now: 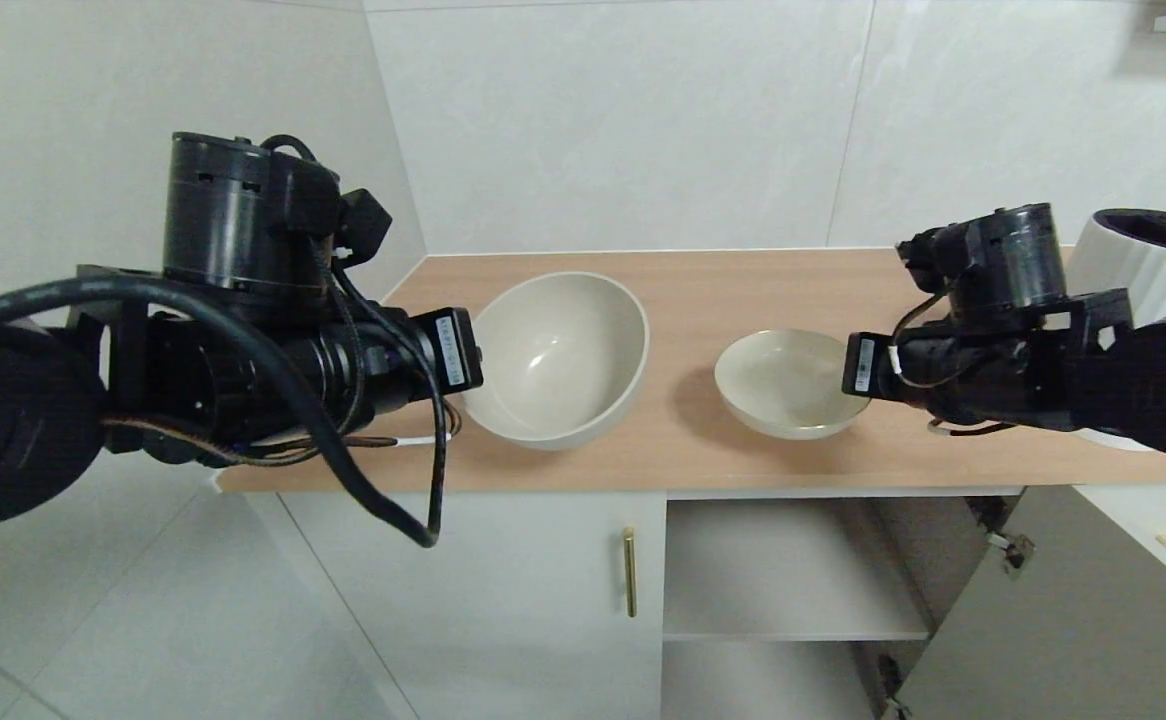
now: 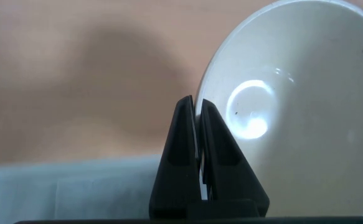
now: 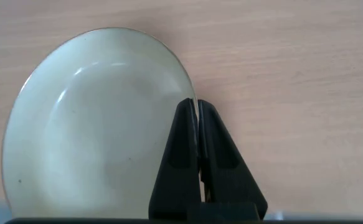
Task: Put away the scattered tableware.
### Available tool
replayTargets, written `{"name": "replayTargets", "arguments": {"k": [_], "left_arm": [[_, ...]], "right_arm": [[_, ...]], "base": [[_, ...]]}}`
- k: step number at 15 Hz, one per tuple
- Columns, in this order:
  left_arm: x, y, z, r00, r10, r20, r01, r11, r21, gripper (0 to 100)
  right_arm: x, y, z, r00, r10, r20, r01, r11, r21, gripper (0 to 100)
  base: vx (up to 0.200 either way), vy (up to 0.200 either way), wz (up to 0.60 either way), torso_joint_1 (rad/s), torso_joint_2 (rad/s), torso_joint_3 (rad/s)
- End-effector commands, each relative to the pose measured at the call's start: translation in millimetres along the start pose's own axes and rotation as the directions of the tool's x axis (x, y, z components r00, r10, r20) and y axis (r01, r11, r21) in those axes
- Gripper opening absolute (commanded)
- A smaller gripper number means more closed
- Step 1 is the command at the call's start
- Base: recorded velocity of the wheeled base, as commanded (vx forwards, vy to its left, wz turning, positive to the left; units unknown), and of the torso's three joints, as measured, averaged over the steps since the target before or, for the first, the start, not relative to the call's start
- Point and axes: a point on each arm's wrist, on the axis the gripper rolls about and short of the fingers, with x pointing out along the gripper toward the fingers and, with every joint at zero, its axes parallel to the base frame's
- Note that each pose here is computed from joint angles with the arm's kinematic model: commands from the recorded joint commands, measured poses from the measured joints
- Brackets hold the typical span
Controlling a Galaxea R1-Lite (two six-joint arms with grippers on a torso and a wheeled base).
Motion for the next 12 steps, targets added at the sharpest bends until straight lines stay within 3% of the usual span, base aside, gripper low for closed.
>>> {"name": "replayTargets", "arguments": {"k": [1, 5, 8, 12], "left_arm": [[-16.6, 7.3, -12.9, 1.0, -0.004, -0.019, 0.004, 1.0, 0.006, 0], [-17.9, 14.5, -31.5, 0.996, -0.002, -0.084, 0.004, 1.0, 0.021, 0], [-18.1, 7.8, -36.5, 0.994, -0.035, -0.107, 0.038, 0.999, 0.027, 0], [-20.5, 4.2, -37.2, 0.993, -0.048, -0.107, 0.052, 0.998, 0.031, 0]], "right_arm": [[-36.1, -7.2, 7.9, 0.999, 0.038, 0.009, -0.038, 0.999, 0.014, 0], [-61.0, -12.2, -13.4, 0.994, 0.05, -0.094, -0.052, 0.998, -0.023, 0], [-77.9, -22.3, -31.3, 0.986, 0.081, -0.143, -0.086, 0.996, -0.032, 0], [-75.6, -23.5, -36.5, 0.979, 0.102, -0.175, -0.11, 0.993, -0.037, 0]], "base": [[0.0, 0.0, 0.0, 0.0, 0.0, 0.0], [0.0, 0.0, 0.0, 0.0, 0.0, 0.0], [0.0, 0.0, 0.0, 0.0, 0.0, 0.0], [-0.2, 0.0, 0.0, 0.001, 0.0, 0.0]]}}
